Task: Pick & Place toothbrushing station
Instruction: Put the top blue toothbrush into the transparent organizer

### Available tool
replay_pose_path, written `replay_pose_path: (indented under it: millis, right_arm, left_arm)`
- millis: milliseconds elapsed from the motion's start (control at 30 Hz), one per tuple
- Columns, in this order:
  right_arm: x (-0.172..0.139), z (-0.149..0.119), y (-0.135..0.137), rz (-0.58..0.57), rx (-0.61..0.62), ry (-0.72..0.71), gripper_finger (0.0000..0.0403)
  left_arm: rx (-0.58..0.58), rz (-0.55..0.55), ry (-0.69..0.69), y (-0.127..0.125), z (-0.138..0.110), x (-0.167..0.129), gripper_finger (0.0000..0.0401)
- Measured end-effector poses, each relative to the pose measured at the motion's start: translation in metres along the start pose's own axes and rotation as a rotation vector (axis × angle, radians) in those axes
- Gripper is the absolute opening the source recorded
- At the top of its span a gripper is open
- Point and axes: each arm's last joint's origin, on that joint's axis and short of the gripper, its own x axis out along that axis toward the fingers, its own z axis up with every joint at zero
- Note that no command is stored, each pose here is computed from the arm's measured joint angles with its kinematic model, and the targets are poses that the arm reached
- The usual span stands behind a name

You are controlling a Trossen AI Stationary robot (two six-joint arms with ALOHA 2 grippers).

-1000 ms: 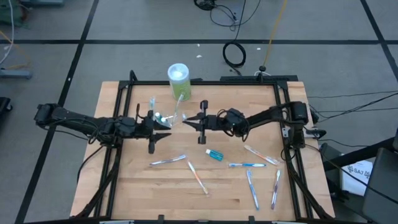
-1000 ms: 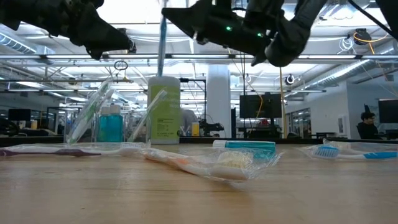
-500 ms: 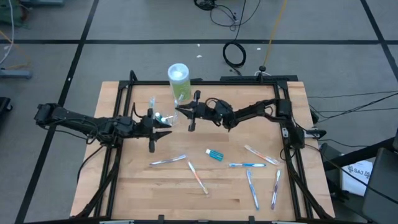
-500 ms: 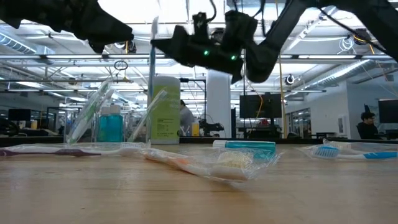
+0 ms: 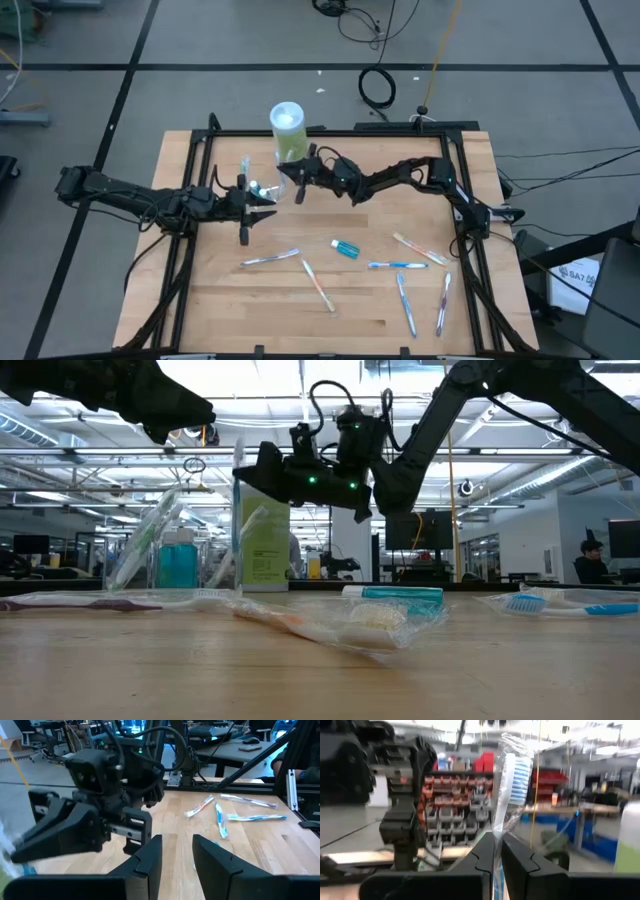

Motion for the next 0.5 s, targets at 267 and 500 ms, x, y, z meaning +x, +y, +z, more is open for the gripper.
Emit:
replay_pose_path:
  millis: [267,500]
  right_arm:
    - [-0.001,-0.013,0.001,-0.003,0.025,0.132,0.0013]
    - [-0.001,-0.014,0.001,-0.007,0.064,0.147,0.0013]
  left_arm:
    - [-0.003,-0.003,0.001,0.0,0.0,0.0,0.0113]
    - [-0.003,-0.003,0.01,0.0,-0.001,0.0,0.0113]
